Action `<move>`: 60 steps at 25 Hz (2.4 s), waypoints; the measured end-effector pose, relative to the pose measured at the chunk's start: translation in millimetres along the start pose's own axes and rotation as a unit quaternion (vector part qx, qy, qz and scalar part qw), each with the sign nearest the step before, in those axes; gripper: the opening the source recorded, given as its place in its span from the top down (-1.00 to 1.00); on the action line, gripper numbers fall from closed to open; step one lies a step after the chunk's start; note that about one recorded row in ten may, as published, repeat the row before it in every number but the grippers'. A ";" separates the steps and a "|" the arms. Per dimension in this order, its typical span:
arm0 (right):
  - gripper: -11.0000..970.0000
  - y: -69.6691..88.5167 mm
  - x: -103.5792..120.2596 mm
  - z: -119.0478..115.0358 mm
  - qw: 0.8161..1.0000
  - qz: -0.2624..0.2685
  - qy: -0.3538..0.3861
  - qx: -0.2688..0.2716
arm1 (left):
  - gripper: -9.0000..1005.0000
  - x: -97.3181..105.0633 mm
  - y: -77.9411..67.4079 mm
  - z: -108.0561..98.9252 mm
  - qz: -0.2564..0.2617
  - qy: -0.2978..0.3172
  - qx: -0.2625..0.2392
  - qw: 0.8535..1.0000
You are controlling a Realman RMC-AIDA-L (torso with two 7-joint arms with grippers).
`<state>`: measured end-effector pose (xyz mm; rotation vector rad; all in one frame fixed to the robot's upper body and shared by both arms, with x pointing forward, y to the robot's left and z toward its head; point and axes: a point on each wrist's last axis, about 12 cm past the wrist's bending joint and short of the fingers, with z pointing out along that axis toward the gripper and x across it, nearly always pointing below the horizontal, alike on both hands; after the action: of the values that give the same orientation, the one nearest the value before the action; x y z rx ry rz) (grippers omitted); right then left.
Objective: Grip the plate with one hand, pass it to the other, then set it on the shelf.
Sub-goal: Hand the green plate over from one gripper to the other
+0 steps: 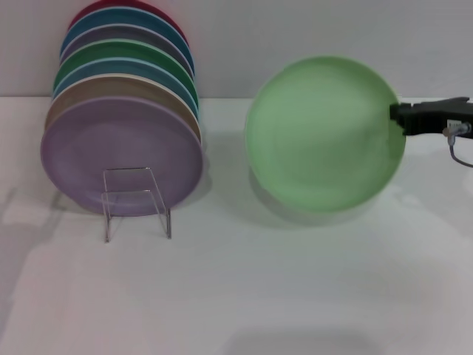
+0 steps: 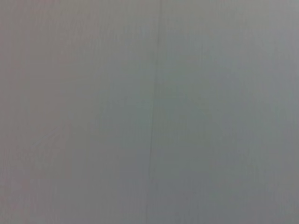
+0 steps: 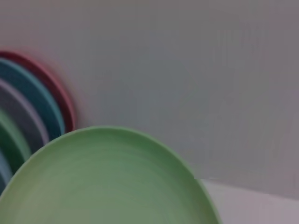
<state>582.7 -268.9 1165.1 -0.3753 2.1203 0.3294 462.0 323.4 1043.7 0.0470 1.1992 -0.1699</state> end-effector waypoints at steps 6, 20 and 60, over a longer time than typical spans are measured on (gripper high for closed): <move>0.94 0.6 9.9 13.0 0.999 0.004 -0.049 0.005 | -0.60 -2.3 -7.4 -6.4 -0.010 -0.008 0.027 1.000; 0.94 46.3 59.0 33.7 0.982 -0.102 -0.135 0.083 | -0.60 -5.4 -46.2 -29.9 -0.080 -0.011 0.155 0.985; 0.94 102.9 55.1 9.0 0.866 -0.312 -0.292 0.260 | -0.60 4.4 -66.2 -20.3 -0.097 0.022 0.201 0.974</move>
<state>520.8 -178.9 1123.2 -0.5314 1.3176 -0.4564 434.5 260.2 1035.8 0.2894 1.1976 -0.5861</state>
